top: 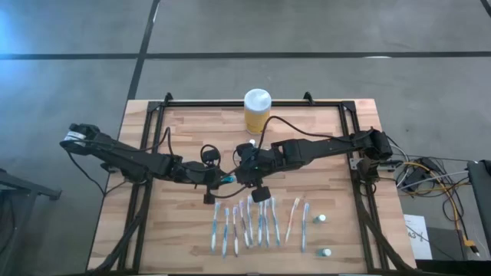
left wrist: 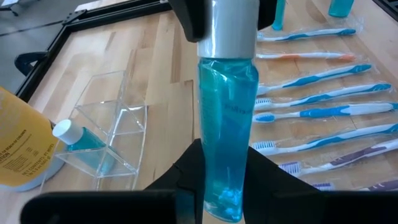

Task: Pick & Place toothbrushing station
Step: Put the blue mouthwash into the transparent organizer

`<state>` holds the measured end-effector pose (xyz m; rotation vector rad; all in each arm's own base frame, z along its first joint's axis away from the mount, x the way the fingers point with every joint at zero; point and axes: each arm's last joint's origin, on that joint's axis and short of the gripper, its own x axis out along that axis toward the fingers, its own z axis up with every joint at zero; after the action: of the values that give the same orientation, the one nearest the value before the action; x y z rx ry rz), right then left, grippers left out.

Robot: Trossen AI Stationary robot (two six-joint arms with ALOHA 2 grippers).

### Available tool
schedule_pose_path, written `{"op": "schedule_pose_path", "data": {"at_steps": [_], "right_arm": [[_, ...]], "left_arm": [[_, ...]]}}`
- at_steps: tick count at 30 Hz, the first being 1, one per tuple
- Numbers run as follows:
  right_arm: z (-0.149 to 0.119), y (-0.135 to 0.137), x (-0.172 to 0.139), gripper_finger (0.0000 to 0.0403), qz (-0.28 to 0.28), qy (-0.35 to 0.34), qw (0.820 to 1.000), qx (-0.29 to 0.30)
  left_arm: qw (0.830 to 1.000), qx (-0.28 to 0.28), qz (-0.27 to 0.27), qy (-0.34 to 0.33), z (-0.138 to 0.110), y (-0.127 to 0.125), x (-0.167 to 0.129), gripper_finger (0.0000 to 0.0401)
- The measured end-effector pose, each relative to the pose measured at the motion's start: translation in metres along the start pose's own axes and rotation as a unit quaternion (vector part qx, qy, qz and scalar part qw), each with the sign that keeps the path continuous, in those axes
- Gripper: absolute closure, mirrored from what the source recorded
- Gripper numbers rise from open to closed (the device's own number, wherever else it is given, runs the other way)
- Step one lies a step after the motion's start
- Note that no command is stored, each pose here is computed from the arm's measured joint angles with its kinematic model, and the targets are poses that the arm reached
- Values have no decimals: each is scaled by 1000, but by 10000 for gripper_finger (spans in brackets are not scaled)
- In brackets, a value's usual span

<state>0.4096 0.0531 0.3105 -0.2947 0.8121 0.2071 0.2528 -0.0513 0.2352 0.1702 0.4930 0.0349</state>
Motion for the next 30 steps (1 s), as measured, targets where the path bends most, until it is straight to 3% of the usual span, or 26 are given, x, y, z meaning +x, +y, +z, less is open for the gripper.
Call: {"op": "schedule_pose_path", "data": {"at_steps": [10,16,23,30], "right_arm": [[0,0,0,320,-1,-2,1000,-3],[0,0,2,283,6,-7,1000,-3],[-1,1,3,232,9,-5,1000,1],[0,0,3,243,8,-9,1000,4]], "left_arm": [[1000,3,0,0,0,0,0,291],[1000,4,2,-4,1,0,0,346],[1000,0,4,-12,3,0,0,348],[1000,-1,6,-9,2,0,0,348]]}}
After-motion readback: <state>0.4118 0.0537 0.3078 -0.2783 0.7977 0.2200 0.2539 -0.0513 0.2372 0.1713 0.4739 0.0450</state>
